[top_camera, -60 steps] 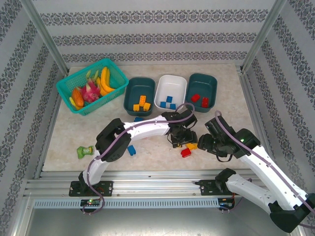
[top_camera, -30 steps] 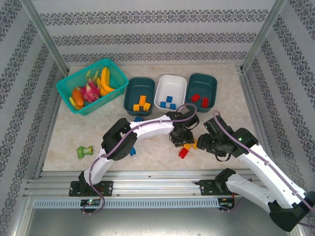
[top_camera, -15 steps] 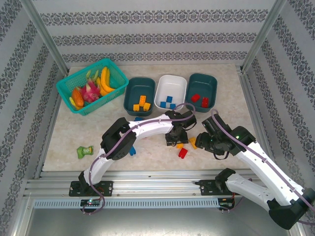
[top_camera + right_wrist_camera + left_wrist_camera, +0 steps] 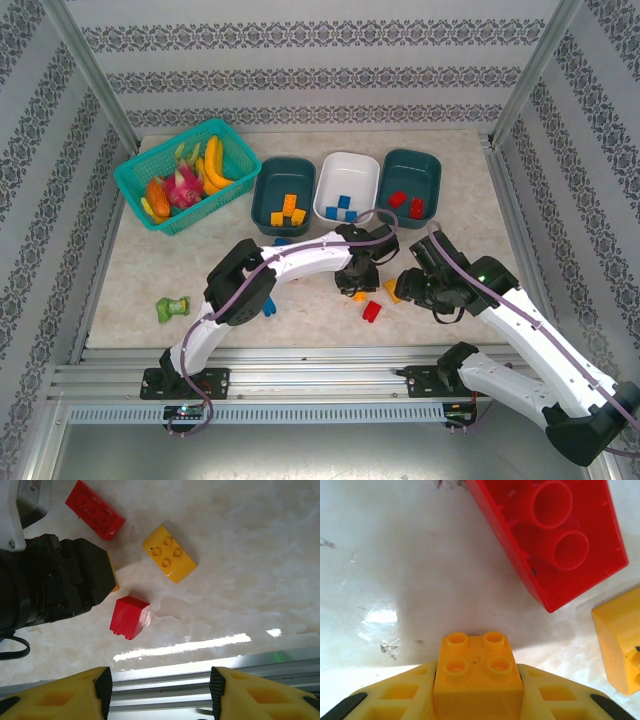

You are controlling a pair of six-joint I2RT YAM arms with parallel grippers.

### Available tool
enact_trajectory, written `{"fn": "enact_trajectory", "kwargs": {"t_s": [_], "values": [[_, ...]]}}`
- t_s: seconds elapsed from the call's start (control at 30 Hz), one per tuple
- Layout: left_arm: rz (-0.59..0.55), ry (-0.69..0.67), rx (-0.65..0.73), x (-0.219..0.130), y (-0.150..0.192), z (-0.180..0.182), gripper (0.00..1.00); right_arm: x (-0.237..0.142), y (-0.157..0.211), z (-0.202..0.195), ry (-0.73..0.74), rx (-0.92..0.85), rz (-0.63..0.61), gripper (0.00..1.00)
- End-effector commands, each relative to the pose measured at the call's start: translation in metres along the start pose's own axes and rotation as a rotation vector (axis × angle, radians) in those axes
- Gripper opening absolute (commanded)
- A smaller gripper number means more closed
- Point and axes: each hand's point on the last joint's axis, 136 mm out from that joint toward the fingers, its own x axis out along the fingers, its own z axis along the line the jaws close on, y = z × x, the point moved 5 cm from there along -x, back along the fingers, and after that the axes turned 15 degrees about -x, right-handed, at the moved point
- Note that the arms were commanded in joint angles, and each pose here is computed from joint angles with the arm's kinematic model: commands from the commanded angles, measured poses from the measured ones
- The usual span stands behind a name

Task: Sort the legos into containers by color

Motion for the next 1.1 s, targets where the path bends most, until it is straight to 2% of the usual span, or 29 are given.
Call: {"fn": "enact_trajectory", "kwargs": {"t_s": [0.0, 0.2, 0.4, 0.5, 0.63, 0.87, 1.07], "values": [[-0.082, 0.035, 0.007, -0.049, -0.021, 0.006, 0.35, -0.007, -0.006, 0.009, -0.053, -0.047, -0.033, 0.56], [-0.159, 0.076, -0.035, -0.105, -0.058, 0.033, 0.35, -0.015, -0.026, 0.034, -0.183, -0.119, -0.113, 0.57], [-0.216, 0.052, -0.092, -0.14, -0.115, 0.085, 0.35, -0.01, -0.06, 0.092, -0.51, -0.16, -0.207, 0.62], [-0.226, 0.027, -0.131, -0.144, -0.15, 0.112, 0.35, -0.013, -0.085, 0.12, -0.642, -0.171, -0.316, 0.62], [-0.276, -0.017, -0.153, -0.146, -0.197, 0.135, 0.34, -0.012, -0.113, 0.139, -0.679, -0.165, -0.393, 0.64], [-0.324, -0.106, -0.139, -0.127, -0.265, 0.15, 0.34, 0.008, -0.136, 0.159, -0.66, -0.164, -0.338, 0.64], [-0.328, -0.131, -0.118, -0.099, -0.3, 0.145, 0.35, 0.017, -0.147, 0.166, -0.682, -0.136, -0.342, 0.64]]}}
